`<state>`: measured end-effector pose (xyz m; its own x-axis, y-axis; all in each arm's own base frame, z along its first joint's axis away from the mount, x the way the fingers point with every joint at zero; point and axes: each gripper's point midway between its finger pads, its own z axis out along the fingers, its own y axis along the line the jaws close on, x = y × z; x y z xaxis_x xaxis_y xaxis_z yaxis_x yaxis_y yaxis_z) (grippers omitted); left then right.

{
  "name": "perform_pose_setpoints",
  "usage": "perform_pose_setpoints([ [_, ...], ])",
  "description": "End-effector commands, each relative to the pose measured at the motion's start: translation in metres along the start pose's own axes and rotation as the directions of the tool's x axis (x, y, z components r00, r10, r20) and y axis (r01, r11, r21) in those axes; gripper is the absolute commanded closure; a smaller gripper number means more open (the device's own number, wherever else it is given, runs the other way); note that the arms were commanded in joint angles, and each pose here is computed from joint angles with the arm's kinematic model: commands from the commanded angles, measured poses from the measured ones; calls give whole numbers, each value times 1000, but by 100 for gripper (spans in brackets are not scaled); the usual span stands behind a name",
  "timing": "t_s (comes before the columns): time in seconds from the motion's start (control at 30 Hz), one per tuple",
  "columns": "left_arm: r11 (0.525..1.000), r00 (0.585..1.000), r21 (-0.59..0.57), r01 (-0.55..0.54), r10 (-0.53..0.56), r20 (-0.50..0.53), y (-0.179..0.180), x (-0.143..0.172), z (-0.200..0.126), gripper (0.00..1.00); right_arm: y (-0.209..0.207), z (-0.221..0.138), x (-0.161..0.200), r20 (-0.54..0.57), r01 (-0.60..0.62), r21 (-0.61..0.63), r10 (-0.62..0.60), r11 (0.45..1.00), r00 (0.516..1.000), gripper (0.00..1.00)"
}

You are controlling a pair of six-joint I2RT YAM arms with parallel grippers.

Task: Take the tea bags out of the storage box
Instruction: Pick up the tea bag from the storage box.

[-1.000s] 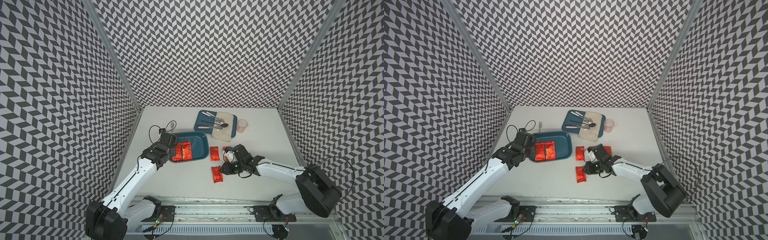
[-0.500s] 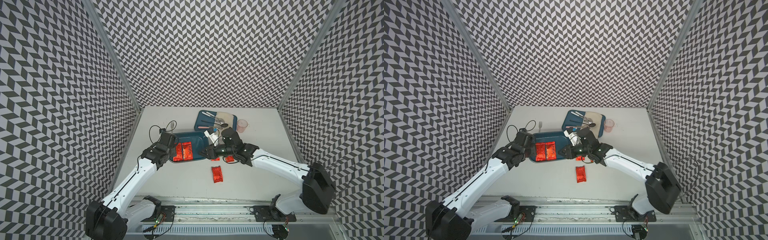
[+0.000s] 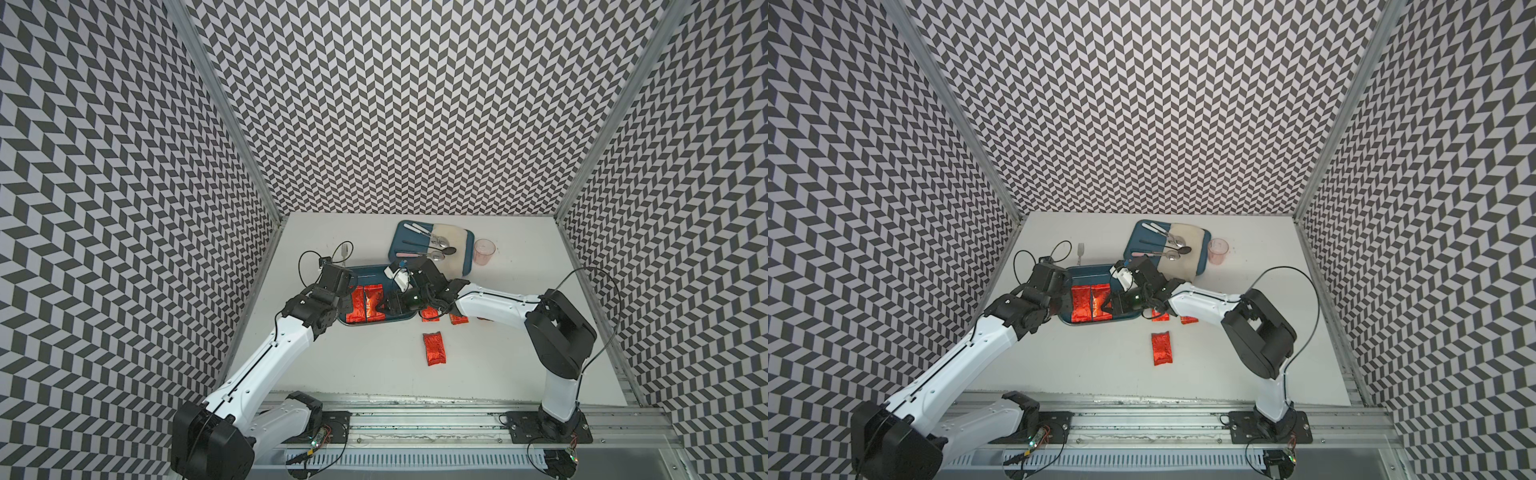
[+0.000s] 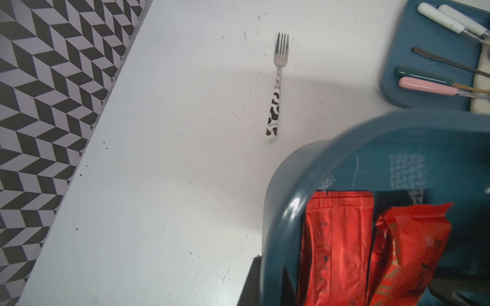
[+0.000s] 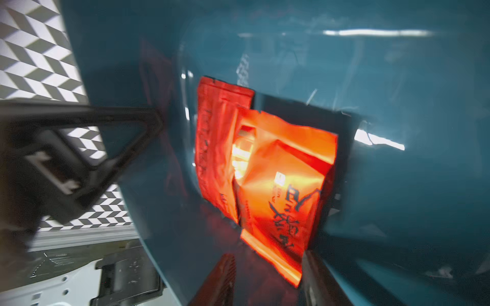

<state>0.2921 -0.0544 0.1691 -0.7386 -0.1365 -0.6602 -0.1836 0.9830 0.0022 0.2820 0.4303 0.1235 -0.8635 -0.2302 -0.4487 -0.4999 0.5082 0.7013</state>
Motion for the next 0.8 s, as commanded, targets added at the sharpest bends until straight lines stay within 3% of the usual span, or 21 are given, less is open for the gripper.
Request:
perform_pose_setpoints([
  [0.0,999,999,28,26,-27,45,-3,-11,-5,100,8,4,-16,52,52,-14,-51,999,997,55],
  [0.27,999,999,30,23,-24,41,-3,-11,-4,100,11,13,-21,59,80,-51,-77,995,995,57],
  [0.53,999,999,28,24,-25,42,-3,-11,-4,100,17,18,-28,68,117,-74,-112,990,991,76],
  [0.77,999,999,26,23,-24,43,-3,-11,-4,100,29,10,-30,83,138,-104,-129,985,988,100],
])
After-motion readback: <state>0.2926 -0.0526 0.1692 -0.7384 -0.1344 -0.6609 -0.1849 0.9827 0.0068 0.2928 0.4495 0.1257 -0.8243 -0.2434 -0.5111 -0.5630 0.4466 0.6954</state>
